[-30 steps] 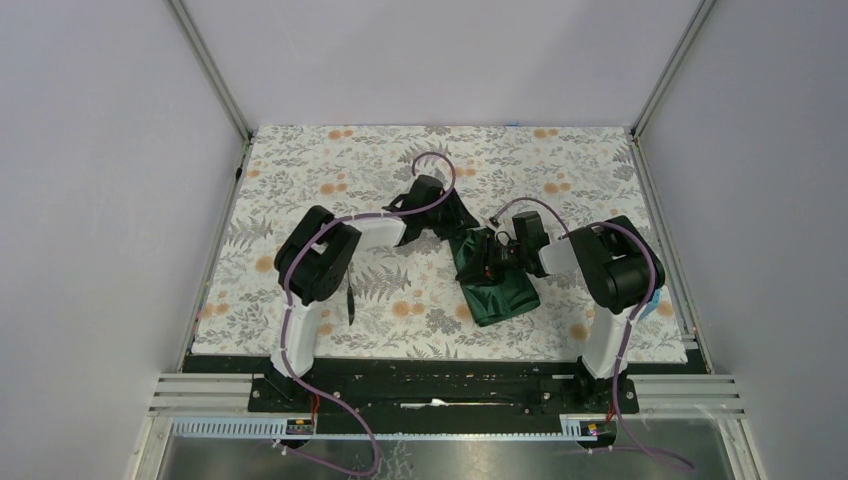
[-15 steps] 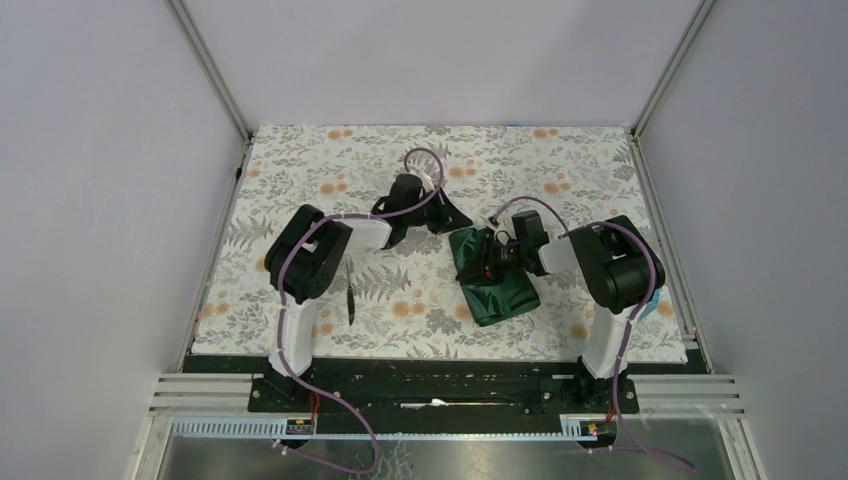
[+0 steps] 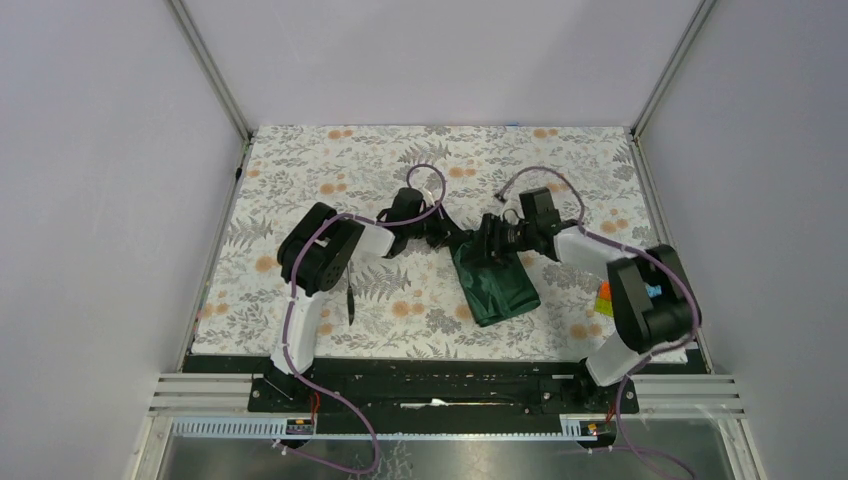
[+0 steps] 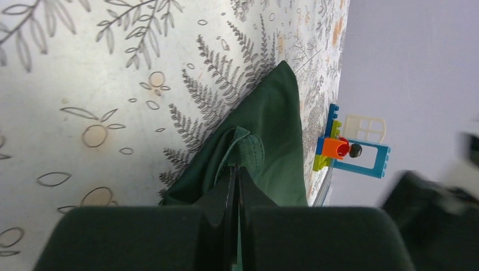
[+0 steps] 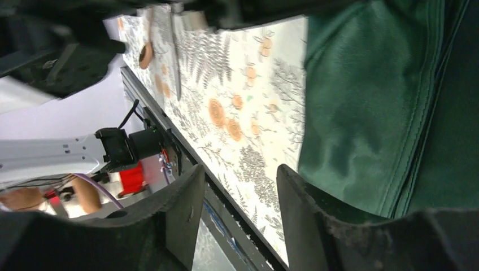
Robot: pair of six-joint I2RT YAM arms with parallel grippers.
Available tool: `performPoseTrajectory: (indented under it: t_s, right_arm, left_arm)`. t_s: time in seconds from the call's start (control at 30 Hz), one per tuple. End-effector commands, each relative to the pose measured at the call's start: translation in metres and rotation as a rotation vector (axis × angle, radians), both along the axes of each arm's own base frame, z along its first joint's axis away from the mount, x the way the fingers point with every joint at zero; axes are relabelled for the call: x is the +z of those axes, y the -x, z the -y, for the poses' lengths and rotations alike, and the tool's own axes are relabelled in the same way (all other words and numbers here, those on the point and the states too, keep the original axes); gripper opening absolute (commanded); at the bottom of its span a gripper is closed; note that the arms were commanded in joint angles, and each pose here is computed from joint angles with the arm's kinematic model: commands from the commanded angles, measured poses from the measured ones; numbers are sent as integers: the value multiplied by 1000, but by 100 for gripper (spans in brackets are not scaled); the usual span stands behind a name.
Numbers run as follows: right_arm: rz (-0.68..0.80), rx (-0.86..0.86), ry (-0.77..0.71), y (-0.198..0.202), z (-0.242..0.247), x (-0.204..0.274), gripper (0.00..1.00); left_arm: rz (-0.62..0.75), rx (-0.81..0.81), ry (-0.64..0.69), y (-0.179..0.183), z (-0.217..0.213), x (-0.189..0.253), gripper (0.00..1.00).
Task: Fold the napkin into a case and place the utensils inside
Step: Smooth out the 2/3-rectangle-folded napkin at the center of the board.
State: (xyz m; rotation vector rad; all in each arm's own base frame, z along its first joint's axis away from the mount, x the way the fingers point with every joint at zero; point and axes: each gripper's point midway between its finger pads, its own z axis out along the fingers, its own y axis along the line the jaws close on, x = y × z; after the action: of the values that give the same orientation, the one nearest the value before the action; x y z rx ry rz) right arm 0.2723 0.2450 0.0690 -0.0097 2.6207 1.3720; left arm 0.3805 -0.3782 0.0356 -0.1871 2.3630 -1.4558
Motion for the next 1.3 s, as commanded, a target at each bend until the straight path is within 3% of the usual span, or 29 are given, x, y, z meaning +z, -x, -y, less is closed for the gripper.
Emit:
performPoseTrajectory:
  t_s: [0.0,0.23,0.43,0.57,0.93,1.27]
  right_arm:
    - [148,-7,135,-2,23,39,59]
    - [112,-43,153,-10,24,32,61]
    - [66,40,-33,-4,-7,39,58]
    - [70,114,-84,-6,-31,25,55]
    - [27,107,-222,-35,-57,-4,54]
    - [-94,115,-211,9,-41,-40,54]
  left_arm:
    - [44,25,-21,-6,-10,-5,0]
    - [63,29,-28,-9,-13,5,0]
    - [68,14,1,-13,-7,12,0]
    - [54,25,5,-13,-7,5,0]
    - [18,25,-27,-11,-10,-19,0]
    - [-5,40,-53,-9,-16,-32,0]
